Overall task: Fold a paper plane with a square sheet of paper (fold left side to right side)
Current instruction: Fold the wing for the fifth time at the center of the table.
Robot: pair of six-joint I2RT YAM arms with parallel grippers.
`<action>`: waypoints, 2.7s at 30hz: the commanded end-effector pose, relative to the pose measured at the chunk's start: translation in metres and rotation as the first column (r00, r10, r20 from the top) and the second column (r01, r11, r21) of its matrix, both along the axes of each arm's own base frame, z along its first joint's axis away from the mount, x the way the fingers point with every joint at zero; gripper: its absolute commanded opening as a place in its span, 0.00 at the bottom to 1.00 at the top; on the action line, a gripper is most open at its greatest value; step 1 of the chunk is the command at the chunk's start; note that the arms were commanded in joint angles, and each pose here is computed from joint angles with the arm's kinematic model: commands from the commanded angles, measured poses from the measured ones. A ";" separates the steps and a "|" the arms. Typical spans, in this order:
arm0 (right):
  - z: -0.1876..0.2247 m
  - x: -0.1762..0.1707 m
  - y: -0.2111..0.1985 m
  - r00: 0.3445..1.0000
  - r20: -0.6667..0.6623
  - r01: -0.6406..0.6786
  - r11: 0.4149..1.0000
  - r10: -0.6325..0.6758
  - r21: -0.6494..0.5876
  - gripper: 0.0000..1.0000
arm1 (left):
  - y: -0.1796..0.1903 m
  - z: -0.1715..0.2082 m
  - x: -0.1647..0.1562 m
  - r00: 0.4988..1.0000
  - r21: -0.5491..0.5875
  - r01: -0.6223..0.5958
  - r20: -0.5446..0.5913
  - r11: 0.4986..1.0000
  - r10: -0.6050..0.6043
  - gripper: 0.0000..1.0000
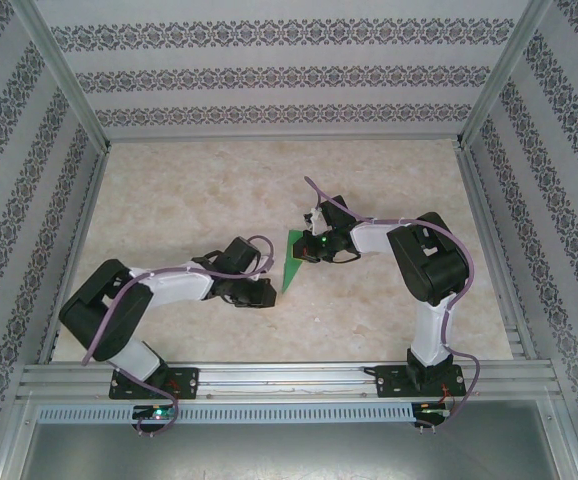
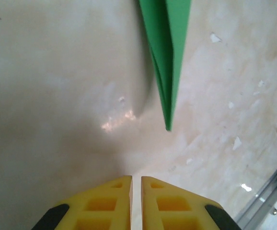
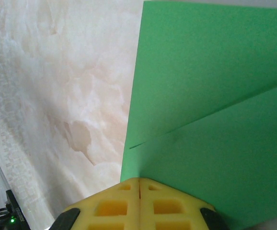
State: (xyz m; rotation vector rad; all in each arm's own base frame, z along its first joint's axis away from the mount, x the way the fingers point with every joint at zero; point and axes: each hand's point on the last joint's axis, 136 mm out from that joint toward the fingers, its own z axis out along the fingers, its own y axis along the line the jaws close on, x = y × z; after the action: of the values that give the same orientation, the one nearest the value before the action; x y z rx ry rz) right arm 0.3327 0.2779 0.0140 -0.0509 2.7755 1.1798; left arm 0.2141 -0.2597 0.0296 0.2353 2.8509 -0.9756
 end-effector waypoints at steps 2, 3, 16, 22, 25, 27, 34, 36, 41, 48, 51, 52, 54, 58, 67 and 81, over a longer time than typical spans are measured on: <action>-0.059 -0.032 -0.037 0.988 -0.145 0.015 0.978 -0.046 -0.209 0.00 | 0.003 0.031 0.010 0.998 -0.050 -0.030 0.050 0.998 0.033 0.12; -0.058 -0.031 -0.037 0.989 -0.143 0.016 0.978 -0.047 -0.209 0.00 | 0.000 0.038 0.016 0.997 -0.069 -0.032 0.066 0.997 0.037 0.13; -0.055 -0.031 -0.032 0.989 -0.140 0.013 0.982 -0.040 -0.191 0.00 | -0.040 0.040 0.083 0.992 -0.134 0.023 0.127 0.991 -0.006 0.10; -0.055 -0.032 -0.030 0.989 -0.144 0.011 0.982 -0.038 -0.188 0.00 | -0.045 0.013 0.089 0.996 -0.131 0.011 0.085 0.991 0.000 0.09; -0.054 -0.032 -0.029 0.989 -0.144 0.010 0.983 -0.037 -0.185 0.00 | -0.043 0.004 0.088 0.997 -0.121 -0.002 0.073 0.993 0.011 0.09; -0.051 -0.030 -0.028 0.990 -0.138 0.010 0.984 -0.035 -0.176 0.00 | -0.036 -0.007 0.085 0.998 -0.082 -0.016 0.061 0.997 0.021 0.09; 0.000 -0.003 -0.010 0.999 -0.040 0.007 0.999 -0.009 -0.053 0.00 | -0.010 -0.041 0.062 0.999 0.047 -0.054 0.004 0.997 0.054 0.08; 0.021 0.007 -0.006 1.000 0.000 0.011 1.000 -0.011 -0.012 0.00 | -0.004 -0.048 0.054 0.998 0.085 -0.054 -0.006 0.995 0.055 0.08; 0.051 0.012 -0.004 0.999 0.051 0.015 0.999 -0.017 0.040 0.00 | 0.003 -0.056 0.043 0.998 0.140 -0.052 -0.011 0.989 0.054 0.08; 0.044 -0.008 0.001 0.999 0.018 0.048 0.993 -0.050 0.111 0.00 | 0.007 -0.060 0.041 0.999 0.182 -0.051 0.003 0.982 0.051 0.08; 0.040 -0.012 0.007 0.998 0.002 0.058 0.989 -0.059 0.138 0.00 | 0.009 -0.063 0.040 0.999 0.199 -0.045 0.002 0.979 0.045 0.08; 0.039 -0.013 0.008 0.998 0.002 0.057 0.989 -0.057 0.136 0.00 | 0.010 -0.064 0.040 0.999 0.203 -0.045 0.002 0.978 0.046 0.08; 0.033 -0.014 0.011 0.999 -0.005 0.053 0.990 -0.052 0.133 0.00 | 0.011 -0.065 0.039 0.999 0.208 -0.043 0.000 0.977 0.044 0.08; 0.026 -0.013 0.014 0.999 -0.012 0.048 0.991 -0.047 0.127 0.00 | 0.014 -0.067 0.037 0.999 0.227 -0.044 -0.001 0.973 0.045 0.08; 0.007 -0.011 0.012 0.999 -0.026 0.049 0.996 -0.047 0.077 0.00 | 0.023 -0.074 0.035 0.999 0.282 -0.042 -0.005 0.958 0.046 0.07; -0.007 0.022 -0.014 0.996 0.034 0.084 0.996 -0.083 -0.022 0.00 | 0.046 -0.095 0.019 0.999 0.378 -0.020 -0.039 0.925 0.037 0.06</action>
State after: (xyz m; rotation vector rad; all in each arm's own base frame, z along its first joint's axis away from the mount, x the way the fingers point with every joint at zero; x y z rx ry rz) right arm 0.3313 0.2833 0.0184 0.0171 2.7479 1.2510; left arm 0.2904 -0.2881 0.0136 0.2561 2.7174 -0.8787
